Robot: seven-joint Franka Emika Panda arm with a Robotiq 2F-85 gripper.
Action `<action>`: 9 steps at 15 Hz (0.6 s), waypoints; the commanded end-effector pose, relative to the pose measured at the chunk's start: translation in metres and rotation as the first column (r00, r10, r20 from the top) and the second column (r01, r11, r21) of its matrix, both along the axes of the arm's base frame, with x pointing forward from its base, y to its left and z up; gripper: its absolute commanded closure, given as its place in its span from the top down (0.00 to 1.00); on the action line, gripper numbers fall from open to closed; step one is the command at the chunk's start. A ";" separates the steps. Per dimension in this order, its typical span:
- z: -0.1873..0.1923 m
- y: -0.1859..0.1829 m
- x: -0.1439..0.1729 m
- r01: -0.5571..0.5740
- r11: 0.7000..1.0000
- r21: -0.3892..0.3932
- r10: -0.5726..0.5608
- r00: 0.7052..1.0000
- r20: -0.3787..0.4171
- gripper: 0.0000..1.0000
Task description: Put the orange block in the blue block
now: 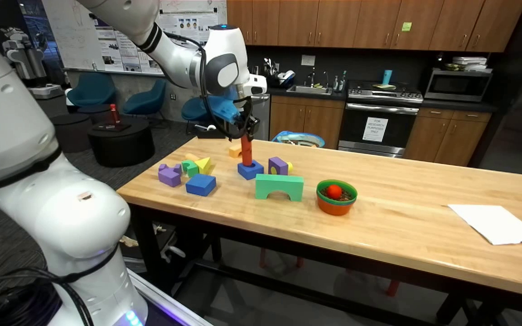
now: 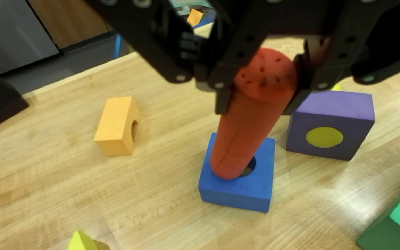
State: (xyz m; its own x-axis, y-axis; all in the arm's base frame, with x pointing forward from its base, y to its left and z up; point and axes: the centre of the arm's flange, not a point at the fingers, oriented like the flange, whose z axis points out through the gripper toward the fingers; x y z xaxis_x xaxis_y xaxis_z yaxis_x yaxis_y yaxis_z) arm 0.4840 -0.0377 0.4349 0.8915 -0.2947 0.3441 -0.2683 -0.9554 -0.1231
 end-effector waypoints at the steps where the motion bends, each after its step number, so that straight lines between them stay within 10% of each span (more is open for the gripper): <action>1: 0.001 -0.008 0.004 0.011 1.000 0.017 -0.011 1.000 0.006 0.15; 9: -0.005 -0.031 0.002 0.034 0.999 0.021 -0.034 0.999 -0.002 0.15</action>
State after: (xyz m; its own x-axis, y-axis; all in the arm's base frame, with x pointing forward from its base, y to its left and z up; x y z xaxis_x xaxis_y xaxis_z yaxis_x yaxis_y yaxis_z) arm 0.4819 -0.0616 0.4329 0.8814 -0.3281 0.3399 -0.3023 -0.9446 -0.1278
